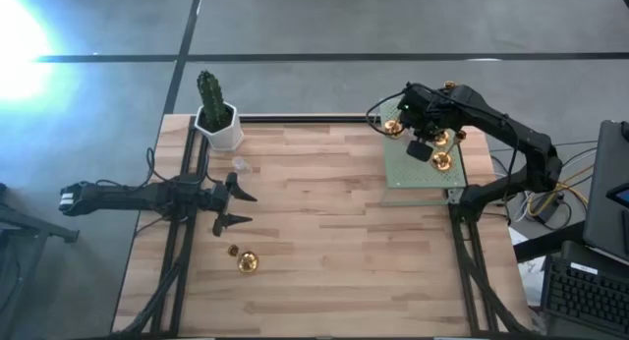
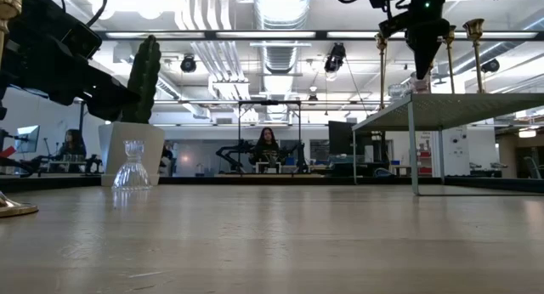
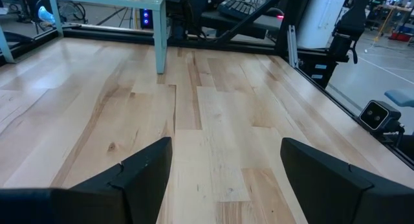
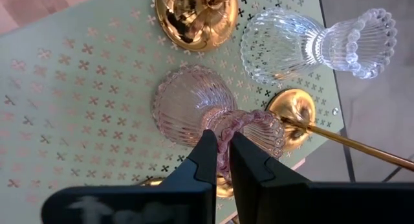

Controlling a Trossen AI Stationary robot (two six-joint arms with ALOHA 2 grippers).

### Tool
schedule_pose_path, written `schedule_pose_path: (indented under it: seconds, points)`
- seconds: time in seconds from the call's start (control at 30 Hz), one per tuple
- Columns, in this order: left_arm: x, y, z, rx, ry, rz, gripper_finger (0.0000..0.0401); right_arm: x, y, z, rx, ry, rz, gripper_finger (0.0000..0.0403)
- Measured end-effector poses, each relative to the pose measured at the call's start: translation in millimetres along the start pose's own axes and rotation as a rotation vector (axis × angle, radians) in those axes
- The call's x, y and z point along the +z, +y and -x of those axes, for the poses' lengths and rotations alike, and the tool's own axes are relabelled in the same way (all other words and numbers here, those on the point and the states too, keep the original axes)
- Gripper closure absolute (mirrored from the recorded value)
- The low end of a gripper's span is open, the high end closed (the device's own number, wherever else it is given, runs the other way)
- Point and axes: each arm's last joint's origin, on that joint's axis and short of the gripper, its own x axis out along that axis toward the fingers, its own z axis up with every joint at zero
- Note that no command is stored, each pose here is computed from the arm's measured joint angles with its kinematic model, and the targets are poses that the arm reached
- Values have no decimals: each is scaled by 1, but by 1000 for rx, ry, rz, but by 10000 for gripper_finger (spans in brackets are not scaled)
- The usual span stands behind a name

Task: Pick & Place candle stick holders
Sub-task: Put the pink glass candle holder on the shelf, then put the gold candle holder on the shelf

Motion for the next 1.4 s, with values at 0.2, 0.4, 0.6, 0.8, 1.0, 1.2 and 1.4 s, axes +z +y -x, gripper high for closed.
schedule_pose_path:
  seconds: [0.2,0.4,0.6,0.8,1.0,1.2,1.4]
  points:
    - [0,0,0,0,0,0,107,0,0,0,-1,-1,-2,390]
    - [0,0,0,0,0,0,107,0,0,0,3,-4,-16,359]
    - [0,0,0,0,-1,0,107,1,0,-1,-19,-3,-19,305]
    - [0,0,0,0,0,0,107,1,0,-1,-23,-5,-19,247]
    - [0,0,0,0,-1,0,107,1,0,-1,-24,-5,-23,185]
    - [0,0,0,0,0,0,107,1,-1,1,-26,-13,-21,134]
    - [0,0,0,0,0,0,107,3,-5,11,-32,-47,-59,99]
